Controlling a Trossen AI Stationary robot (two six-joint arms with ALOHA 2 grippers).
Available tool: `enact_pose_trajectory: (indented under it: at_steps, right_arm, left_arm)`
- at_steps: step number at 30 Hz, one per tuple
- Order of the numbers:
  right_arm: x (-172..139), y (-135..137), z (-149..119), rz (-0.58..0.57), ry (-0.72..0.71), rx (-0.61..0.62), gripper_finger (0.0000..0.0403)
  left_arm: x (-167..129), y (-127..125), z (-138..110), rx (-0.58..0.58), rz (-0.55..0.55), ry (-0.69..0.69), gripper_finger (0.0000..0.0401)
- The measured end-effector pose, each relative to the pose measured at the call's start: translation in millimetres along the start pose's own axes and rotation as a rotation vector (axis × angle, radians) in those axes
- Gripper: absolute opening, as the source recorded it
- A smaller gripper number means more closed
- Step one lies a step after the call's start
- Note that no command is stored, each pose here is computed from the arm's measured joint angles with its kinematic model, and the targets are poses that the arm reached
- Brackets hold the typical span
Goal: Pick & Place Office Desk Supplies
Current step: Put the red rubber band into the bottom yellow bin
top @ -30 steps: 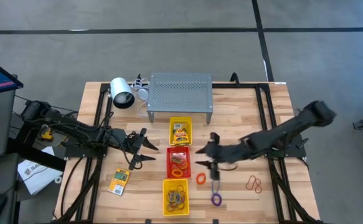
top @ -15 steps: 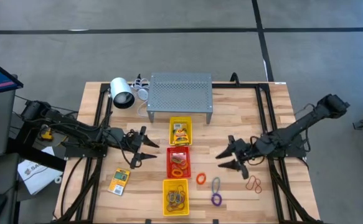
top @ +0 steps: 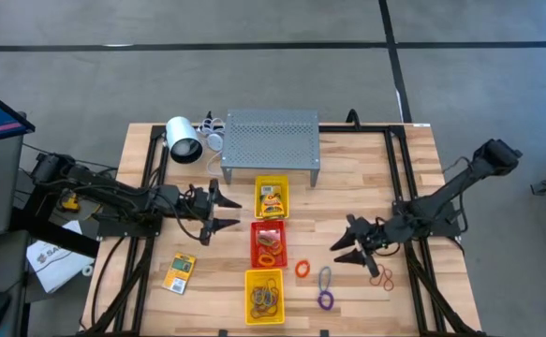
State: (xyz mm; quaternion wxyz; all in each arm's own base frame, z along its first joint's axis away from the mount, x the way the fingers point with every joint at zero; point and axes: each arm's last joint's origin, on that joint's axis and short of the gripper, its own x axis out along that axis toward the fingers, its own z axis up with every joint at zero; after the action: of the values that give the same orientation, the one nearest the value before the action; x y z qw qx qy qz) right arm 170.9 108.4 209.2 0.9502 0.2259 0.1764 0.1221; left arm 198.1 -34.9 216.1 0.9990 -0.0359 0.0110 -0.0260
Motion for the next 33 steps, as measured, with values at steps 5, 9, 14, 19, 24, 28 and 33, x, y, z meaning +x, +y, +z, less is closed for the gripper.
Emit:
enact_pose_trajectory:
  at_steps: [5,9,14,19,24,28,33]
  right_arm:
    - [4,6,11,0.120,-0.089,-0.011,0.0168]
    - [1,5,15,0.230,-0.035,-0.005,0.0168]
    - [-4,1,7,0.190,0.209,0.088,0.0168]
    - [-13,9,3,0.067,0.472,0.050,0.0168]
    - [-26,20,4,0.034,0.627,-0.049,0.0168]
    - [-39,19,-7,-0.051,0.785,-0.067,0.0168]
    - [-53,19,-20,-0.119,0.919,-0.109,0.0168]
  left_arm:
    - [0,0,0,-0.006,0.000,-0.004,0.0205]
    - [0,0,4,-0.022,-0.004,-0.042,0.0205]
    - [3,-1,10,-0.036,-0.012,-0.131,0.0205]
    - [10,-2,8,-0.045,-0.017,-0.180,0.0205]
    - [20,-3,2,-0.084,-0.025,-0.235,0.0205]
    - [32,-5,-5,-0.138,-0.036,-0.274,0.0205]
    - [62,-12,-2,-0.157,-0.050,-0.276,0.0205]
